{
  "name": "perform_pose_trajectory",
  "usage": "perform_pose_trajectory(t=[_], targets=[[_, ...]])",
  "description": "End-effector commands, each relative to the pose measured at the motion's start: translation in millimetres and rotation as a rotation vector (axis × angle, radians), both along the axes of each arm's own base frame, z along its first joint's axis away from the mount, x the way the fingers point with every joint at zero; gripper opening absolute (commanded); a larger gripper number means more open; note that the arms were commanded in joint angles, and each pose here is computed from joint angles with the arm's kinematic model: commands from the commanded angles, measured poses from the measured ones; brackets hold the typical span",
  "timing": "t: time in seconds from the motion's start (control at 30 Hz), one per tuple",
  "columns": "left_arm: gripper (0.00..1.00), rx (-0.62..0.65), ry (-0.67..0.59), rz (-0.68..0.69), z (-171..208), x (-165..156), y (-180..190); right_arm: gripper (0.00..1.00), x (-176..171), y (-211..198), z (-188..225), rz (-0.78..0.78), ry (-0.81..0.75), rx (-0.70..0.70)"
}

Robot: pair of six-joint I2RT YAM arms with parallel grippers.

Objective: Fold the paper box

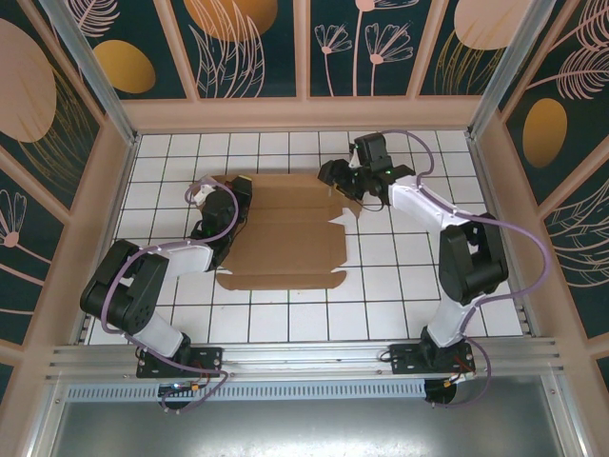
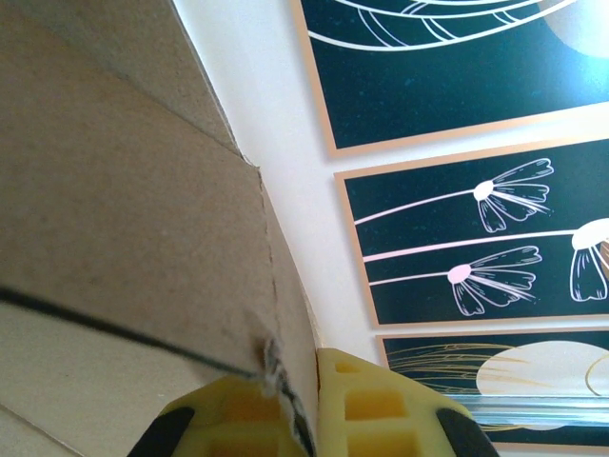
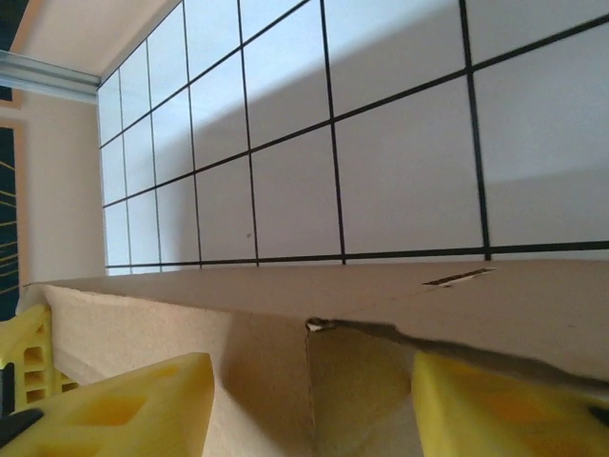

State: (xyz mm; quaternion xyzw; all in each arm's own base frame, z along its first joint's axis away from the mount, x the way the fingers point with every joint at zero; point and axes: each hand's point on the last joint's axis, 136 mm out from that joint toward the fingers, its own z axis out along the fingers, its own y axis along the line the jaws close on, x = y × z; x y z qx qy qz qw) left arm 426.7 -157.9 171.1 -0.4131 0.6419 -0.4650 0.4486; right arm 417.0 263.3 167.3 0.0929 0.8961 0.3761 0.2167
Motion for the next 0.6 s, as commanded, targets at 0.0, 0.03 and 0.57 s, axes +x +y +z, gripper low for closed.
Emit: perform_pose_trajectory(t=[0.0, 0.03, 0.57], targets=[[0.0, 0.024, 0.003, -0.008, -3.9, -4.8, -2.2, 0.5, 1.9, 26.9, 20.9, 0.068, -0.027, 0.133], [0.0, 0.026, 0.005, -0.008, -4.5, -5.3, -2.1, 0.47, 1.5, 29.2, 22.1, 0.072, -0.025, 0.149], [0.0, 0.084, 0.016, 0.026, -14.3, -19.1, 10.8, 0.49, -53.8, -45.2, 28.5, -0.037, -0.291, -0.175]])
